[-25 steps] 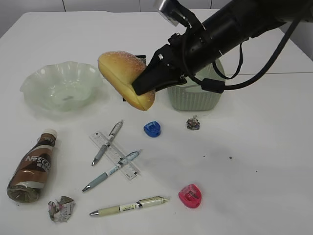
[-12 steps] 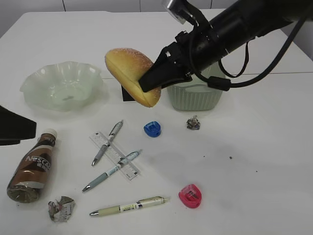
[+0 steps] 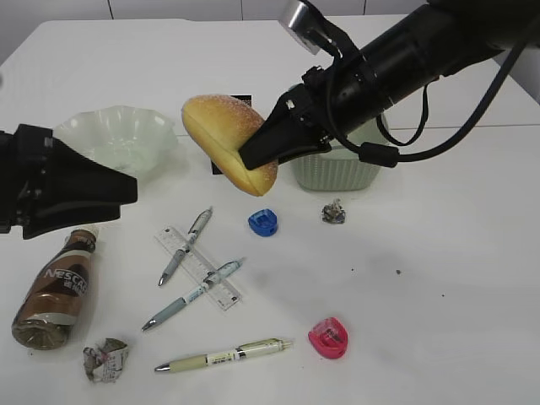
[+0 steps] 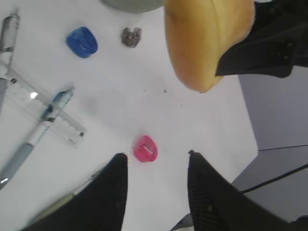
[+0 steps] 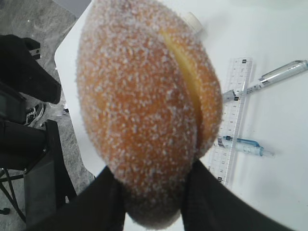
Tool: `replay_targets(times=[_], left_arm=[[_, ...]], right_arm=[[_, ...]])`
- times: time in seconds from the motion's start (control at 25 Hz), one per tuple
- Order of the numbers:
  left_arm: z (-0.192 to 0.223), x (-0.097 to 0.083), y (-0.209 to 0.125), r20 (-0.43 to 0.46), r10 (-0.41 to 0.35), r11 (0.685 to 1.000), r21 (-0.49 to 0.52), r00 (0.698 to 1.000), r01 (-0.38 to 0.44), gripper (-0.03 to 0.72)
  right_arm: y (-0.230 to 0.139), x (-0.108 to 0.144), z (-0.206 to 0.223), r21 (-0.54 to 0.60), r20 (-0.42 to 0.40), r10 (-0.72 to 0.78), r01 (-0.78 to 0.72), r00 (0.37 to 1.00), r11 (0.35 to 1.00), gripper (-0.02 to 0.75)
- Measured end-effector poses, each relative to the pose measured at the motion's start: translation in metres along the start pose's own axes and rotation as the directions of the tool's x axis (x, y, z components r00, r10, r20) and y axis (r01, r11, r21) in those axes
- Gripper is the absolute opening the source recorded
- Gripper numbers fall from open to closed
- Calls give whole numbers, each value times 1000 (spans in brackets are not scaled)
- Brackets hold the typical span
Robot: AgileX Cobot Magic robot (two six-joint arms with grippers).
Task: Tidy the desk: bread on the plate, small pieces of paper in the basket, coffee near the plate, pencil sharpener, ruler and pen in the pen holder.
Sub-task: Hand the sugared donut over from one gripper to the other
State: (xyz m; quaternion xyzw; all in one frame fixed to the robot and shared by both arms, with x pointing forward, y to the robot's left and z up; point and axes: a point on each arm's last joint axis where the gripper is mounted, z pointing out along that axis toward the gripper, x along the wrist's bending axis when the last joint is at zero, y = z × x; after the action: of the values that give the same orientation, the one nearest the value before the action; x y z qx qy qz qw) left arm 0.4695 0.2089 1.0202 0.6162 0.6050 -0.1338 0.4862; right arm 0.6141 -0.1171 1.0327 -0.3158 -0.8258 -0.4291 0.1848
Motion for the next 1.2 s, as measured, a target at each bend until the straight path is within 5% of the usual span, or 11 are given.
replay_targets(times=[0.4, 0.96, 1.2], left_arm=[[10, -19, 35, 161, 14, 1000, 1, 987, -15, 321], [37, 1, 54, 200, -64, 997, -28, 978, 71, 554], [48, 4, 72, 239, -58, 995, -61, 969, 74, 584]], right_arm=[[0, 0, 0, -4, -3, -2, 2, 1000, 1000, 226], [2, 2, 0, -24, -18, 22, -22, 1000, 999, 225], [2, 2, 0, -24, -18, 26, -27, 999, 999, 225]])
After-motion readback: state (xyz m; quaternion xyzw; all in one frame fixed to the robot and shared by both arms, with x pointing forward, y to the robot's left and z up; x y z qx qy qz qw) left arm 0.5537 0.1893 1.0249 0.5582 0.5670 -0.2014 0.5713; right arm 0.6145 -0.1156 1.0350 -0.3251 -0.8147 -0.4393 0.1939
